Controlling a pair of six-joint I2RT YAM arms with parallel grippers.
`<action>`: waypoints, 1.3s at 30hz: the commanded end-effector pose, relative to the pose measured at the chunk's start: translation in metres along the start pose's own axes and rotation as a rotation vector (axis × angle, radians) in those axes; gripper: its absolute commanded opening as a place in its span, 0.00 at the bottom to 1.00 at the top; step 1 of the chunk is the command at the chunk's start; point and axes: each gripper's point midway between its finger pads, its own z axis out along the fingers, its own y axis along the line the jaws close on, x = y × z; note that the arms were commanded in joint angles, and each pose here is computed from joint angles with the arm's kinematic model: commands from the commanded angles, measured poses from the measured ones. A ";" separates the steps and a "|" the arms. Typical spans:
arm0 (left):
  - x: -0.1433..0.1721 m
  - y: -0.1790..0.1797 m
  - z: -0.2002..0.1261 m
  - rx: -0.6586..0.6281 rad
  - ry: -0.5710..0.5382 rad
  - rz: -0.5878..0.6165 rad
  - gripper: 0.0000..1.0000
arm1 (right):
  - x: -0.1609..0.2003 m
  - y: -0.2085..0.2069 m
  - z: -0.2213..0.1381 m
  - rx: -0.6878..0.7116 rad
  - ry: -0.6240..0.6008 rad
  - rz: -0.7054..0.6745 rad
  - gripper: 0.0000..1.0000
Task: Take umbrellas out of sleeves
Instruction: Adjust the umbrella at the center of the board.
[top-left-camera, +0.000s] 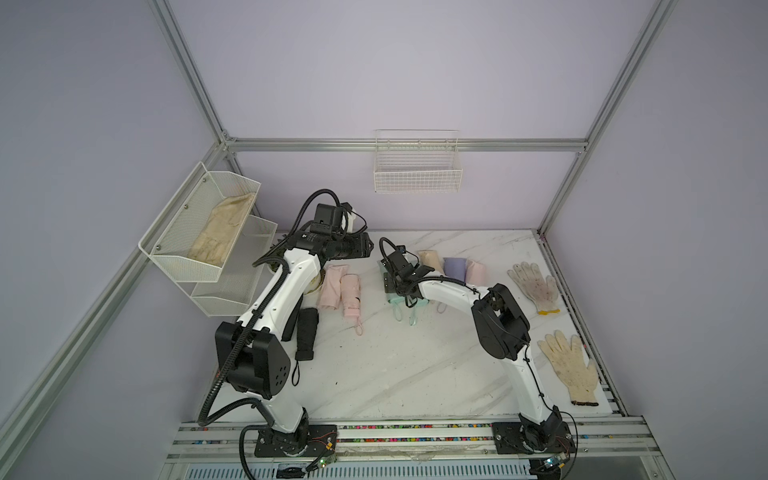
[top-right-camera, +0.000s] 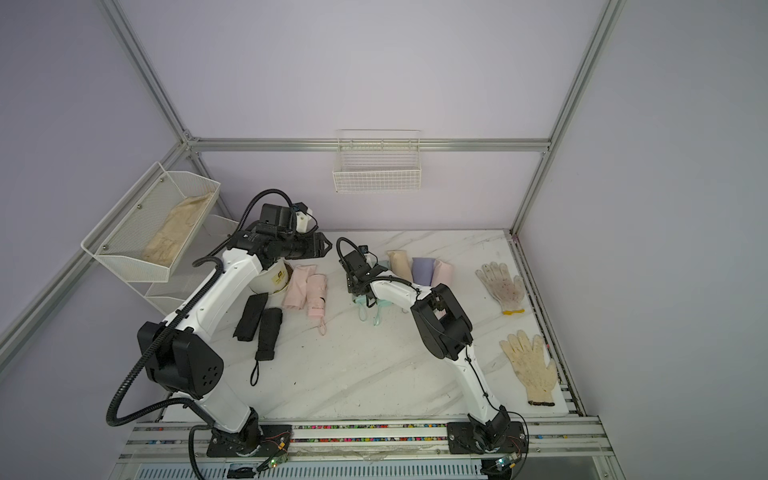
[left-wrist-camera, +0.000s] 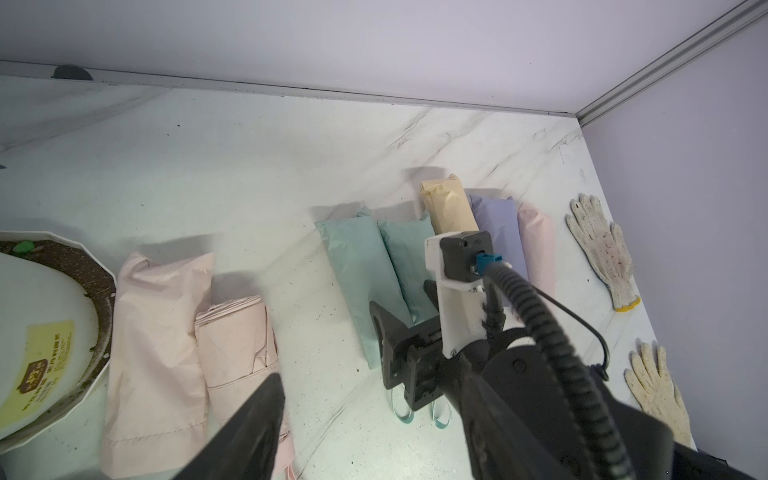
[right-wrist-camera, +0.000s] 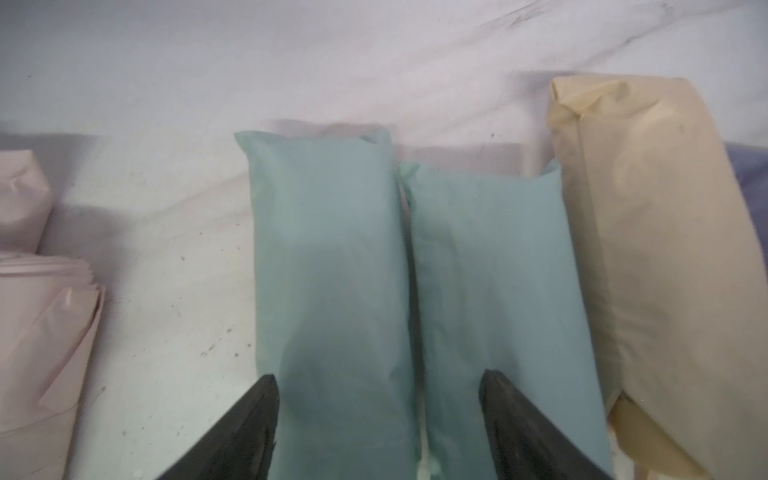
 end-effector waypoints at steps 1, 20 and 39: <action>0.000 -0.004 0.006 0.025 -0.006 0.016 0.68 | -0.002 -0.008 0.020 -0.007 0.021 0.015 0.80; 0.001 0.004 0.012 0.038 0.007 -0.017 0.67 | 0.052 -0.010 0.004 -0.033 0.131 -0.004 0.70; -0.001 0.004 0.010 0.035 0.001 -0.011 0.67 | 0.019 -0.104 0.004 0.304 0.105 -0.123 0.70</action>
